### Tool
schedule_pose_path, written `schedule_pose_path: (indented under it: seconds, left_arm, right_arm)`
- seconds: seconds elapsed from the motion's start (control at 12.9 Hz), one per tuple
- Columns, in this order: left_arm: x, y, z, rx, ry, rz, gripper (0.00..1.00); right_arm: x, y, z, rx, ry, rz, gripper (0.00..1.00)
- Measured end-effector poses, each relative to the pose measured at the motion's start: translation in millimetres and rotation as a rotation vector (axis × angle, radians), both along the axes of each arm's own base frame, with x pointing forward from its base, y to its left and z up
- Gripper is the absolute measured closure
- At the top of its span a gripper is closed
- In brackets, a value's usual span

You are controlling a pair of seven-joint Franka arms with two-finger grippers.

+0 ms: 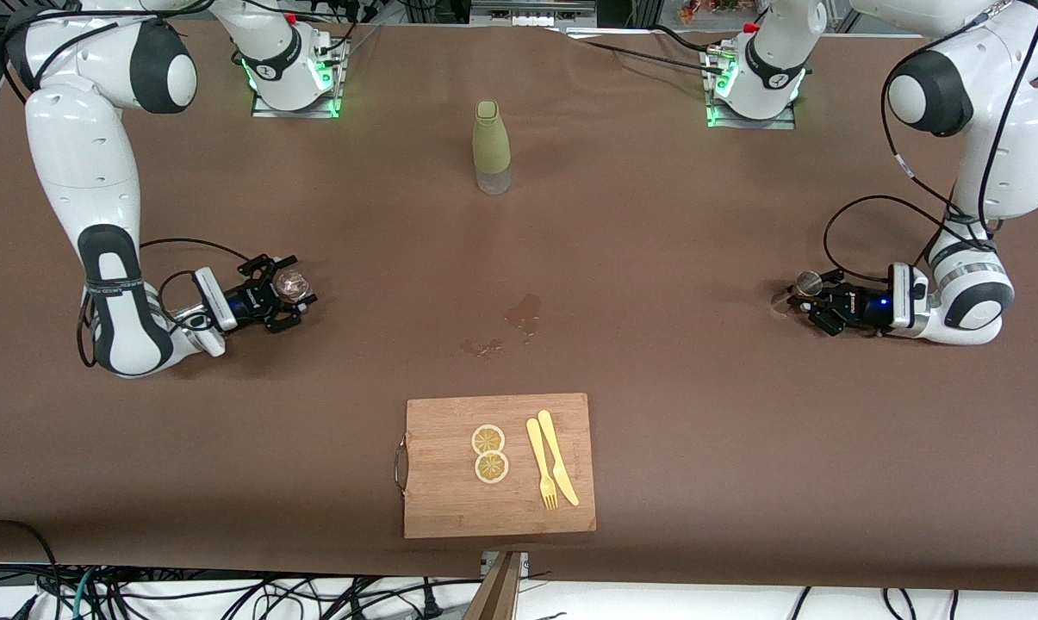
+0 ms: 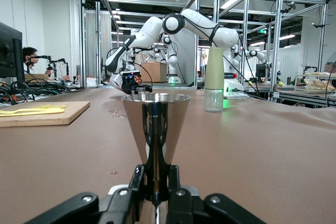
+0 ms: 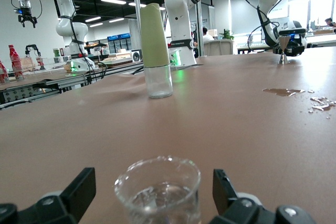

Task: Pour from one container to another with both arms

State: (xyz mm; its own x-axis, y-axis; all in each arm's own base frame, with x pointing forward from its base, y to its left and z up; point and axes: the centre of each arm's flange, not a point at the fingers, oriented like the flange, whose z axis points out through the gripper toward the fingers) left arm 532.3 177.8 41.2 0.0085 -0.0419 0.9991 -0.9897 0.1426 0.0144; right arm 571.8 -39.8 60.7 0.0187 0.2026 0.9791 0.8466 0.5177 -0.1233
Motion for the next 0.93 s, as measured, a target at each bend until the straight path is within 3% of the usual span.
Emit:
schedule_pose_path:
  seconds: [0.31,0.54,0.7,0.93]
  left_arm:
    - [4.9,11.8,-3.0,0.075,0.038,0.029,0.29]
    - [25.0,35.0,19.5,0.204,0.124,0.070,0.00]
    - [40.8,52.3,55.1,0.351,0.246,0.080,0.00]
    - [57.6,64.7,118.6,0.539,0.526,0.124,0.00]
  right_arm:
    - [16.5,-45.2,31.3,-0.102,0.045,-0.007,0.00]
    - [23.0,-77.4,54.1,-0.200,0.098,-0.049,0.00]
    - [28.1,-92.5,75.2,-0.279,0.155,-0.093,0.00]
    - [40.4,-96.3,116.9,-0.390,0.260,-0.159,0.00]
